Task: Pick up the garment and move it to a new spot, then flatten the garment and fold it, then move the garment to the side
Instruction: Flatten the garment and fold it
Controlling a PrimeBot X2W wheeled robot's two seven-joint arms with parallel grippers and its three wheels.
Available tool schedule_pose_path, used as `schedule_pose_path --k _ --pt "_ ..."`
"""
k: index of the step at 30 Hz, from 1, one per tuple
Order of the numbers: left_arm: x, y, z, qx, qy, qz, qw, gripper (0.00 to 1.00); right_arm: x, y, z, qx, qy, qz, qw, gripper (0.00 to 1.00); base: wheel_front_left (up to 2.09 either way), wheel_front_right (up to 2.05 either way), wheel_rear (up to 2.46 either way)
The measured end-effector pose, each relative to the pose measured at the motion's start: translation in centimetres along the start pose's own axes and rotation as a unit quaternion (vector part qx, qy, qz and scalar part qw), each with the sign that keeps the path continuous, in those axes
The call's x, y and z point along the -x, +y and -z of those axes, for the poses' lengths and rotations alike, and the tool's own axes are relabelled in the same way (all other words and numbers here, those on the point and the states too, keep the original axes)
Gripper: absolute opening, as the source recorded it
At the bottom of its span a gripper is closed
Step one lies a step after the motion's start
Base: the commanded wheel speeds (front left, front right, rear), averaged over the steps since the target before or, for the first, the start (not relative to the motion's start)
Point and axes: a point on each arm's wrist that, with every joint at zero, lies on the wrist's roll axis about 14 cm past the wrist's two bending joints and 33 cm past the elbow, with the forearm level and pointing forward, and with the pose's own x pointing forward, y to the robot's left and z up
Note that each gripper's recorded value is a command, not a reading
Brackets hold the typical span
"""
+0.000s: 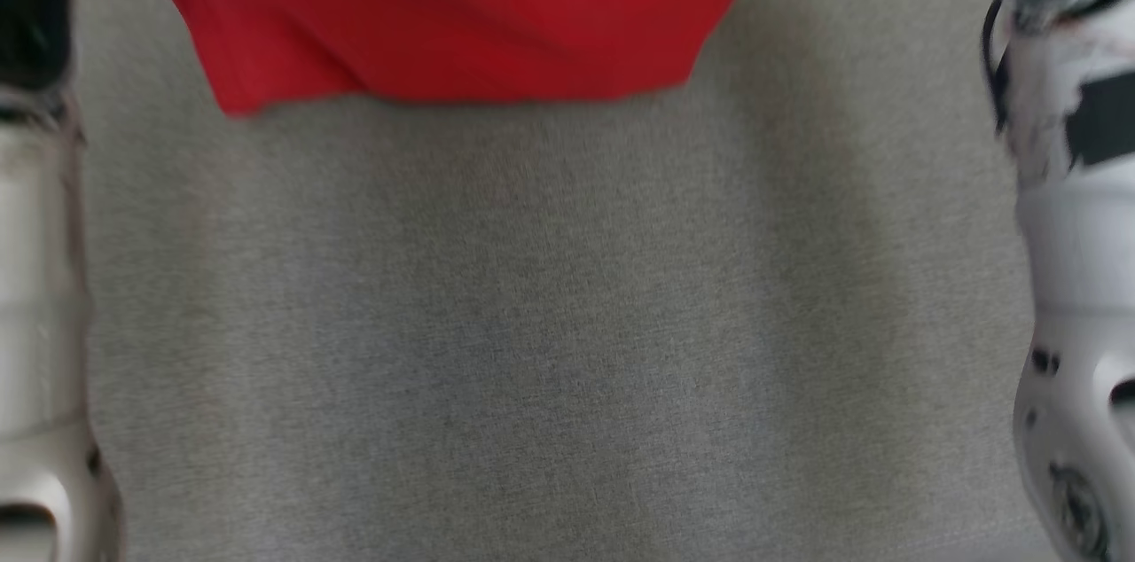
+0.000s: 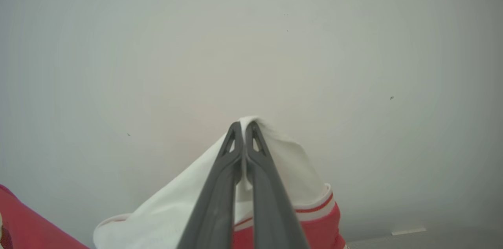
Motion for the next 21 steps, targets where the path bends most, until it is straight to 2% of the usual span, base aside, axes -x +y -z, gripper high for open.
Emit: schedule_pose_path --k 3,7,12,16,18,21 --pt "-2.7 0.9 -1.4 0.006 -0.054 -0.006 0.999 0.00 -2.8 -1.4 -2.2 -0.017 -0.078 0.019 0.997 0.00 0.00 0.00 0.00" --pt "-5.3 1.9 -3.1 -0.004 -0.128 -0.006 0.992 0.00 -5.2 -2.9 -4.8 -0.032 -0.181 0.037 0.982 0.00 0.00 0.00 0.00" --pt "-6.6 3.2 -5.8 0.008 -0.238 -0.005 0.971 0.00 -7.4 -2.7 -6.1 -0.012 -0.242 0.030 0.970 0.00 0.00 0.00 0.00" --pt "-6.8 3.5 -6.3 0.008 -0.287 0.009 0.958 0.00 -7.3 -3.4 -8.3 0.034 -0.292 0.024 0.956 0.00 0.00 0.00 0.00" --pt "-7.1 3.9 -4.6 0.010 -0.280 0.012 0.960 0.00 -7.2 -3.7 -8.0 0.042 -0.304 0.023 0.952 0.00 0.00 0.00 0.00" --pt "-7.3 5.8 1.0 0.009 -0.222 -0.003 0.975 0.00 -8.0 -4.1 -2.7 0.071 -0.254 0.018 0.964 0.00 0.00 0.00 0.00"
